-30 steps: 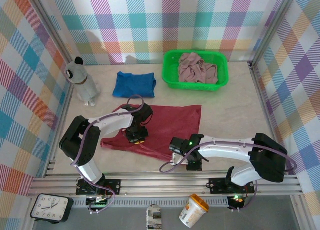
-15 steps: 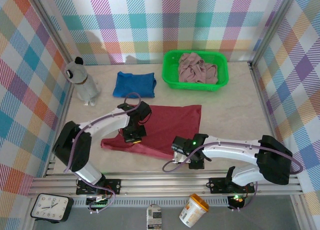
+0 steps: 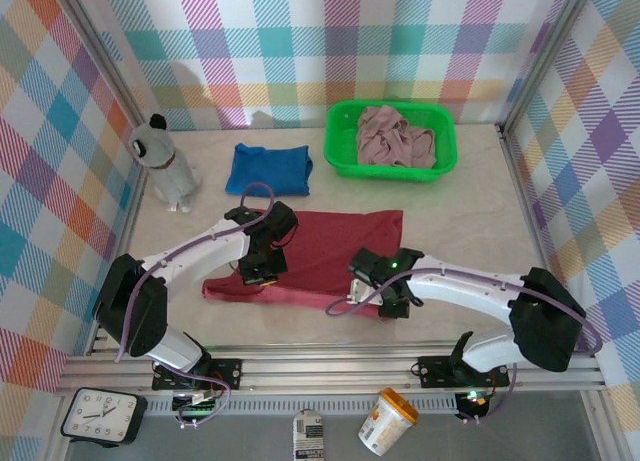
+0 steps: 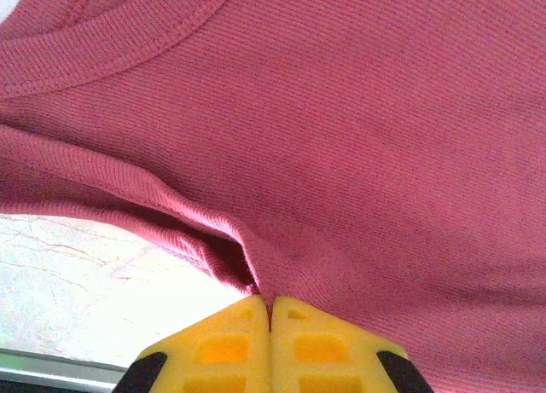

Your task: Fold and stack the tank tops

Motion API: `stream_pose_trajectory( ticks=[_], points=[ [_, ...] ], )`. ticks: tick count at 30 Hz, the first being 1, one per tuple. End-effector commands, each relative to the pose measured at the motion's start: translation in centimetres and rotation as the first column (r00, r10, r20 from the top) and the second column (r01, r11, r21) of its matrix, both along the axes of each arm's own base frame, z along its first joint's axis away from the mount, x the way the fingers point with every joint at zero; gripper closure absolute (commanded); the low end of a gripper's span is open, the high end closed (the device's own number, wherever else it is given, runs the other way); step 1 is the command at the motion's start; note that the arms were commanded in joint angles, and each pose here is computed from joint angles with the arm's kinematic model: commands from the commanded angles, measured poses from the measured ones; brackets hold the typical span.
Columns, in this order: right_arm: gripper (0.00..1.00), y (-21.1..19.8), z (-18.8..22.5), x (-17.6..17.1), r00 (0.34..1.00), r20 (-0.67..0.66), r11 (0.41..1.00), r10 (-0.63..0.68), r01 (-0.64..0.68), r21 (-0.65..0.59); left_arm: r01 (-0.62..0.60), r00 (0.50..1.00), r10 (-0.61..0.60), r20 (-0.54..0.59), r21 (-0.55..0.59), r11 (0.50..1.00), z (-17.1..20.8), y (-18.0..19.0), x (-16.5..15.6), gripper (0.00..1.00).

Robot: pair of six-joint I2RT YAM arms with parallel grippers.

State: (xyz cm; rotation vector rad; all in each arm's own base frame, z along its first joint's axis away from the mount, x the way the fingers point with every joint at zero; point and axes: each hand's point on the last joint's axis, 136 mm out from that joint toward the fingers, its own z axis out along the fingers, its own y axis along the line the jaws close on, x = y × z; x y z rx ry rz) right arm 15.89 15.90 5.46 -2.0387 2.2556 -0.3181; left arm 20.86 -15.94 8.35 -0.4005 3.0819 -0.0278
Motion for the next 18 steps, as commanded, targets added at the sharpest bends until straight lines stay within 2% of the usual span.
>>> stream_pose_trajectory(
  ticks=[1, 15, 18],
  points=[
    [0.87, 1.0, 0.2, 1.1, 0.999, -0.005, 0.999, 0.040, -0.040, 0.012, -0.013, 1.000, 0.012, 0.023, 0.049, 0.999, 0.1, 0.8, 0.5, 1.00],
    [0.84, 2.0, -1.9, 4.2, 1.000, 0.002, 0.999, 0.000, 0.000, 0.034, 0.019, 1.000, -0.023, 0.022, 0.171, 0.985, -2.2, 1.4, 2.7, 1.00],
    [0.84, 2.1, -1.9, 4.8, 1.000, 0.006, 0.999, -0.022, 0.022, 0.040, 0.011, 0.999, -0.018, 0.040, 0.167, 0.986, -1.9, 1.3, 3.2, 1.00]
  ],
)
